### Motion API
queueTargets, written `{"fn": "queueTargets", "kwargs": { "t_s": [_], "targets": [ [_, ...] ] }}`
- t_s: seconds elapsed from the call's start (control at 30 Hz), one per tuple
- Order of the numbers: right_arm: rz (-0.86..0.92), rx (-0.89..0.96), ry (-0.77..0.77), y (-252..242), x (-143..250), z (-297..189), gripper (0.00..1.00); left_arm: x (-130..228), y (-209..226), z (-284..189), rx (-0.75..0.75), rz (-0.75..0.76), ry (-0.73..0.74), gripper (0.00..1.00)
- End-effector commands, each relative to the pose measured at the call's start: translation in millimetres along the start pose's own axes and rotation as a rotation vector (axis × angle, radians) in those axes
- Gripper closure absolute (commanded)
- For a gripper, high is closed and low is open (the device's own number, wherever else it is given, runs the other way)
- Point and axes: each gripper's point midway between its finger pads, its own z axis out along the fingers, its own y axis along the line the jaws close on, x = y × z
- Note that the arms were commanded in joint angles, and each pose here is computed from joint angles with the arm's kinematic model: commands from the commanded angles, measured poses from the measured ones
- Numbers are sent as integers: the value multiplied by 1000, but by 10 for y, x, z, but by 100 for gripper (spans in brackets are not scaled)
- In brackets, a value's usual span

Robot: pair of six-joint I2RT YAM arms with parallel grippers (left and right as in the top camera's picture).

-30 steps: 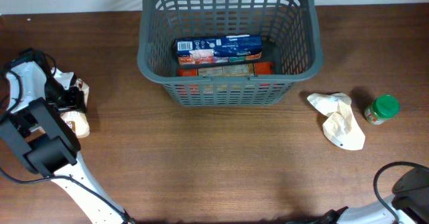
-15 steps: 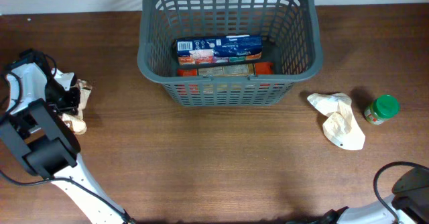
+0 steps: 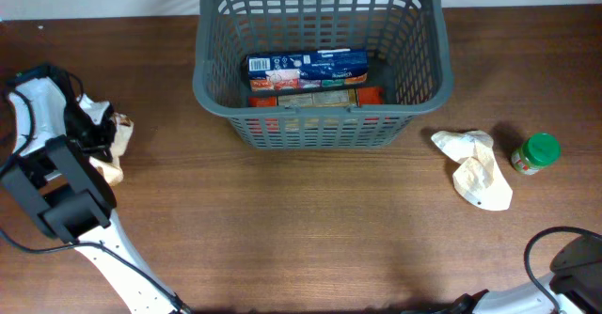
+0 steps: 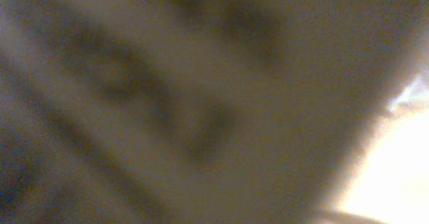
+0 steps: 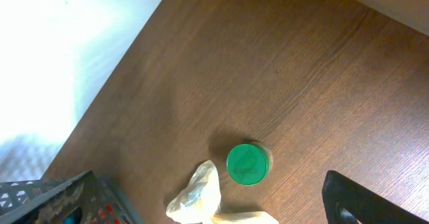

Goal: Pack container

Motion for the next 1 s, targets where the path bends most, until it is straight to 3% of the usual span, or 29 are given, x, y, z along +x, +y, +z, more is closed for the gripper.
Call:
{"fn": "queueTargets", "kwargs": {
  "t_s": [0.0,0.2,0.37,0.53,0.7,0.83,0.93,0.97],
  "targets": [
    [3,3,-8,7,-17,-17,2,-184,15,-467,-7,5,-108,98],
    [3,3,-8,7,-17,-17,1,-295,-49,-1035,-30,25,-219,98],
    [3,3,-8,7,-17,-17,1,-485,-276,-1822,-121,115,-425,99],
    [3,3,-8,7,-17,-17,1,-549,-801,-2763,-239,295,-701,98],
    [3,3,-8,7,-17,-17,1,-388,-1410,-3467,-384,496,-899,98],
    [3,3,-8,7,-17,-17,1,-324,-1649,-3471,-377,538,-894,98],
    [3,3,-8,7,-17,-17,1,-374,-1582,-3329,-359,472,-845,98],
    [3,3,-8,7,-17,-17,1,-396,-1521,-3263,-365,441,-817,91]
  ]
}}
